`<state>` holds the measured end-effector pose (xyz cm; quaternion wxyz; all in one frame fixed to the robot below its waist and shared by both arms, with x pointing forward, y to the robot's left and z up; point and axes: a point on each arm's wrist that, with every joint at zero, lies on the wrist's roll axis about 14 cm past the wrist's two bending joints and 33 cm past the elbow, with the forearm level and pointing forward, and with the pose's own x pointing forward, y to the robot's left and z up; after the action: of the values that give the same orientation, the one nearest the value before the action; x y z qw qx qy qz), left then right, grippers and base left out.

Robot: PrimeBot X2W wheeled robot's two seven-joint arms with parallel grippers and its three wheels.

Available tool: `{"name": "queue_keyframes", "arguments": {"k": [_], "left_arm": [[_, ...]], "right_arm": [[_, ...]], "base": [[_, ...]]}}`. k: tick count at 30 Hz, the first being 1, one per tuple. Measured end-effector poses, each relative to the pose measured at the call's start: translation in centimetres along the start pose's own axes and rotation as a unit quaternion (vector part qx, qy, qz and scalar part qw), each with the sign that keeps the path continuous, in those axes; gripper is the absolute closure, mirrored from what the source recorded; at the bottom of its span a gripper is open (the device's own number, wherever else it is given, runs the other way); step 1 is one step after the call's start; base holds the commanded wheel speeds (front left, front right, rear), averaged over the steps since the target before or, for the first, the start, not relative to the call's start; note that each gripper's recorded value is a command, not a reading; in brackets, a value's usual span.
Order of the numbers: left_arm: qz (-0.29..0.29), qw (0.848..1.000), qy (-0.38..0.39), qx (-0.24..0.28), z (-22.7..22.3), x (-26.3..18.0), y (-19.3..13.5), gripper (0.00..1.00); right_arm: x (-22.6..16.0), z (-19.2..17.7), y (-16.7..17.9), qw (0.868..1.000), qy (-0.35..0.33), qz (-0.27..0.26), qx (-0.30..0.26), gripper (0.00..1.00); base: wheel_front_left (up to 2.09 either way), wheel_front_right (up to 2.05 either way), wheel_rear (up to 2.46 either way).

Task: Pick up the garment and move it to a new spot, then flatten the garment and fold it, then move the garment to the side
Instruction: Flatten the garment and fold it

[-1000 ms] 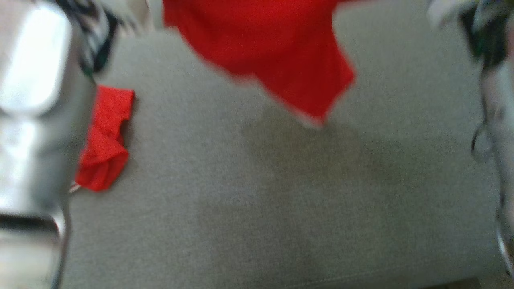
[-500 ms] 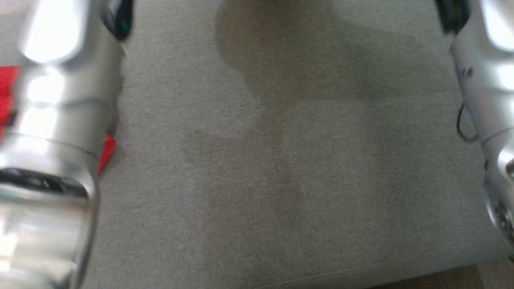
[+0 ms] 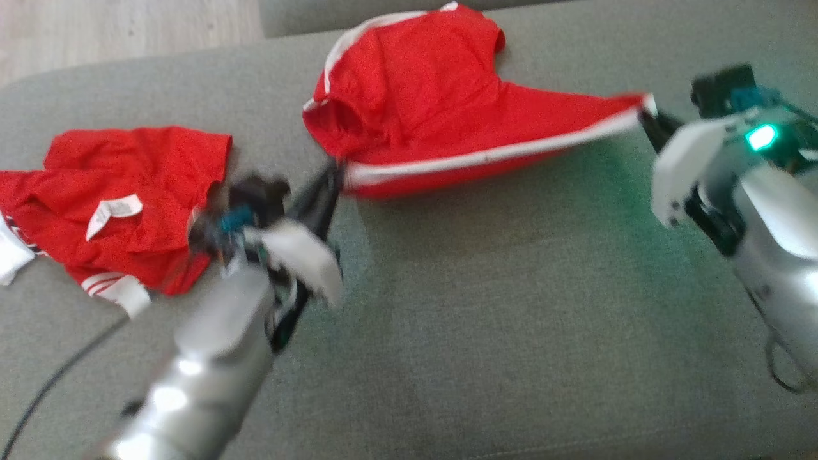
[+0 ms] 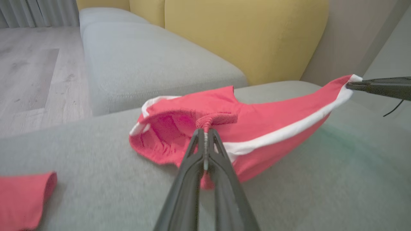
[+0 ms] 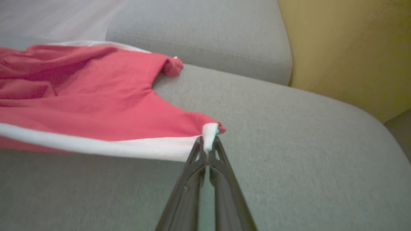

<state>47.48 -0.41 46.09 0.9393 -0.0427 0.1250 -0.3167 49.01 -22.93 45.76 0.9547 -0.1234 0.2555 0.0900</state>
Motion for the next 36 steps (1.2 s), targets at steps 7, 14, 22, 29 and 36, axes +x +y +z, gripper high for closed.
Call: {"name": "queue_keyframes", "arguments": {"k": [7, 14, 22, 29, 36], "left_arm": [[-0.024, 0.999, 0.026, 0.005, -2.9, -3.2, -2.6, 1.00], [-0.029, 0.999, 0.022, 0.009, -3.6, -6.5, -5.4, 1.00], [-0.050, 0.999, 0.019, 0.008, -3.9, -9.5, -8.9, 1.00], [-0.043, 0.999, 0.010, -0.005, -2.7, -10.4, -9.2, 1.00], [-0.020, 1.000, 0.008, -0.013, -2.0, -9.3, -7.4, 1.00]], "right_arm": [[-3.3, -2.3, -0.2, 0.998, 0.047, 0.031, -0.001, 1.00], [-8.2, -4.8, -0.1, 0.994, 0.092, 0.057, -0.013, 1.00], [-13.8, -8.2, -1.5, 0.987, 0.149, 0.060, -0.007, 1.00], [-14.1, -7.2, -2.0, 0.991, 0.122, 0.059, 0.005, 1.00], [-10.8, -3.4, -1.2, 0.997, 0.057, 0.055, -0.016, 1.00]], "base": [[0.00, 0.00, 0.00], [0.00, 0.00, 0.00], [0.00, 0.00, 0.00], [0.00, 0.00, 0.00], [0.00, 0.00, 0.00]]}}
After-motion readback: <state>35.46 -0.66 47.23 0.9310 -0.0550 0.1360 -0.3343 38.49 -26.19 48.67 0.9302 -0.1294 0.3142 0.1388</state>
